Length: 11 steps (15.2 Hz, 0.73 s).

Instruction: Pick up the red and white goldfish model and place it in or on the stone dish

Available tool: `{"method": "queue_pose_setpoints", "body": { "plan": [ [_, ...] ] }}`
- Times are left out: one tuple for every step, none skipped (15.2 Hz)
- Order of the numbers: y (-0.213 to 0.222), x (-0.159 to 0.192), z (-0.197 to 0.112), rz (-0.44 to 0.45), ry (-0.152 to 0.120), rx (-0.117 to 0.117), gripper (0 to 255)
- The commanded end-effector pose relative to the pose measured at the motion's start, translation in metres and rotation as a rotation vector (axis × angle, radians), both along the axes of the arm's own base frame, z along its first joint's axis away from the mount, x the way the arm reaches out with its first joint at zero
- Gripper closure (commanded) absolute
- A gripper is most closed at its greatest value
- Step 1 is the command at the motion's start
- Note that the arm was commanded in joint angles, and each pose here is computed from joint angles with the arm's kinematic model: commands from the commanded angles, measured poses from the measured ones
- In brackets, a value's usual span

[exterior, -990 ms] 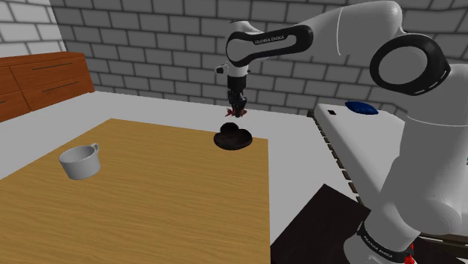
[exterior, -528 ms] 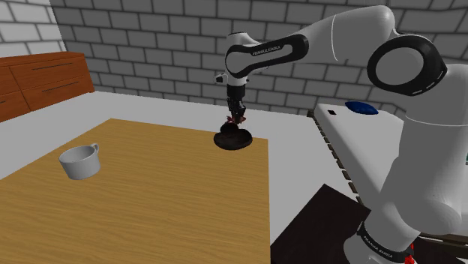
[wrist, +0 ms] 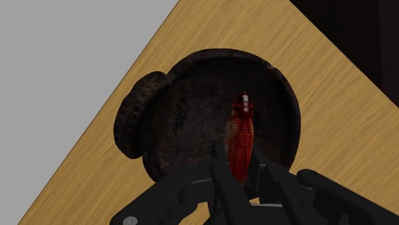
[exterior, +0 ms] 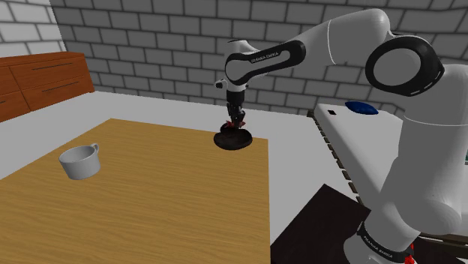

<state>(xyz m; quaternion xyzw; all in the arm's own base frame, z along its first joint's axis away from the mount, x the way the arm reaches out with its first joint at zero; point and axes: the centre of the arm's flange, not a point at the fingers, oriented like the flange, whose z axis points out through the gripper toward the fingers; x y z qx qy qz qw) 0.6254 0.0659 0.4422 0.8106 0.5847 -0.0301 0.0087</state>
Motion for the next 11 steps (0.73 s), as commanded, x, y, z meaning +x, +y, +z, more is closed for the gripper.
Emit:
{"method": "queue_pose_setpoints", "body": {
  "plan": [
    [0.000,0.000,0.000,0.000,0.000,0.000,255],
    [0.000,0.000,0.000,0.000,0.000,0.000,255],
    [0.000,0.000,0.000,0.000,0.000,0.000,255],
    [0.000,0.000,0.000,0.000,0.000,0.000,0],
    [0.000,0.000,0.000,0.000,0.000,0.000,0],
    [0.000,0.000,0.000,0.000,0.000,0.000,0],
    [0.000,0.000,0.000,0.000,0.000,0.000,0],
    [0.000,0.000,0.000,0.000,0.000,0.000,0],
    [0.000,0.000,0.000,0.000,0.000,0.000,0],
    [0.001,0.001,0.013,0.000,0.000,0.000,0],
    [0.001,0.001,0.026,0.000,0.000,0.000,0]
  ]
}}
